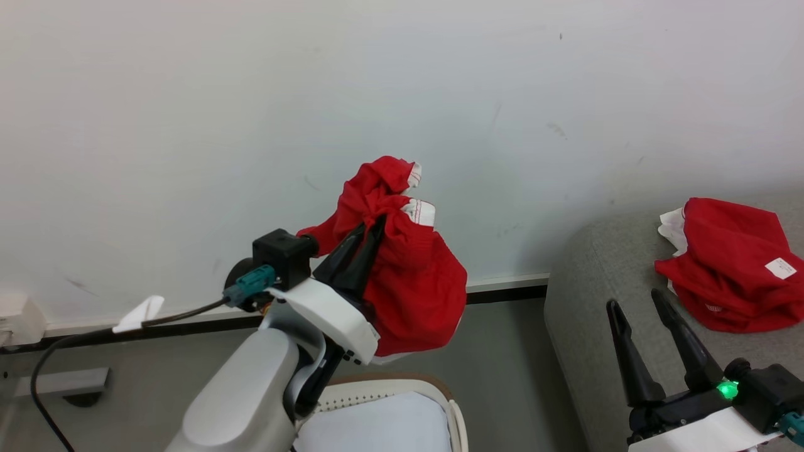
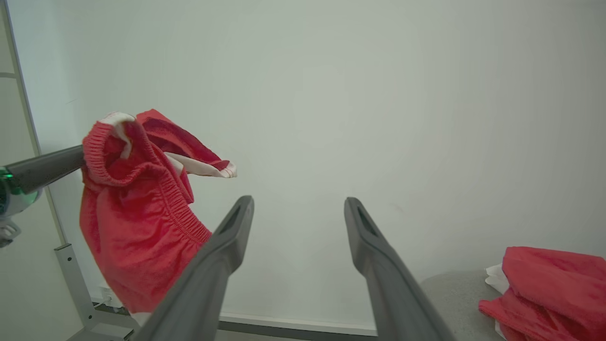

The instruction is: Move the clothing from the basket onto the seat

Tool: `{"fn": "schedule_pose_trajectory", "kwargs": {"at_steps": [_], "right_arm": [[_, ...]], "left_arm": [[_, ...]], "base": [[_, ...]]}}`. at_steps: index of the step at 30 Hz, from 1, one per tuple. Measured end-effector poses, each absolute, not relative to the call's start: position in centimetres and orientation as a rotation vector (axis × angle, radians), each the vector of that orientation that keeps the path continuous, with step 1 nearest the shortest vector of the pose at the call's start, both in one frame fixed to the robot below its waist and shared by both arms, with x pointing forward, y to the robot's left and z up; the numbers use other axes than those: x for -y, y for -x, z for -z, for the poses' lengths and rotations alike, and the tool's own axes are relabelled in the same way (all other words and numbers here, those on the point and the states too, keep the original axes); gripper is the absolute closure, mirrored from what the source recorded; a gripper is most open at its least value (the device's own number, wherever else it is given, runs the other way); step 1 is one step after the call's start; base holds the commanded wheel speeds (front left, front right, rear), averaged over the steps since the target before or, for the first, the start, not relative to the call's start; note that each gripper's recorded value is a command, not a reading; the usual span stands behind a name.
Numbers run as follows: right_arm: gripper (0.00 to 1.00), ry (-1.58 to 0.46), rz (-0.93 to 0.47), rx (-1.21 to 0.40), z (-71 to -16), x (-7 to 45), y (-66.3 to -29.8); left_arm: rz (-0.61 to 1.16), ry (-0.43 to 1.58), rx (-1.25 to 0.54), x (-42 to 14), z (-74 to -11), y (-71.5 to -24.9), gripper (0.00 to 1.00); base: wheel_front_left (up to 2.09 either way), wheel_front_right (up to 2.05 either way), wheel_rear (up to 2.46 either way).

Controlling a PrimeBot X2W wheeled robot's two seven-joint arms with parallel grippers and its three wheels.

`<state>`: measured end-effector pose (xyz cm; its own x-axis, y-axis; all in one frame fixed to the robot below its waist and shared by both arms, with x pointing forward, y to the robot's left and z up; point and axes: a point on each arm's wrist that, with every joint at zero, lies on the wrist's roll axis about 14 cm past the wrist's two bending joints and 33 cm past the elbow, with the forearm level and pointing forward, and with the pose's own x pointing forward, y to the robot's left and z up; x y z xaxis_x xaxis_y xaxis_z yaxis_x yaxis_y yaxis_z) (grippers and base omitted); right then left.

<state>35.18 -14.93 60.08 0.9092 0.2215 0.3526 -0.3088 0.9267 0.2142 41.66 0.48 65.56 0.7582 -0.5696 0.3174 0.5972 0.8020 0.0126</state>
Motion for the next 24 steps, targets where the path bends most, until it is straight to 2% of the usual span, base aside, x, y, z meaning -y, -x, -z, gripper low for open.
{"fn": "schedule_pose_trajectory", "kwargs": {"at_steps": [11,24], "right_arm": [[0.0,-0.212,-0.464,0.297,-60.2,10.3,-35.4],[0.0,-0.085,-0.738,0.128,-58.1,4.2,-37.0]], "left_arm": [[0.648,0.094,0.309,-0.1,-65.5,-41.3,1.0],[0.715,0.089,0.3,1.5,-64.7,-38.6,1.0]], "base": [[0.0,0.0,0.0],[0.0,0.0,0.0]]}}
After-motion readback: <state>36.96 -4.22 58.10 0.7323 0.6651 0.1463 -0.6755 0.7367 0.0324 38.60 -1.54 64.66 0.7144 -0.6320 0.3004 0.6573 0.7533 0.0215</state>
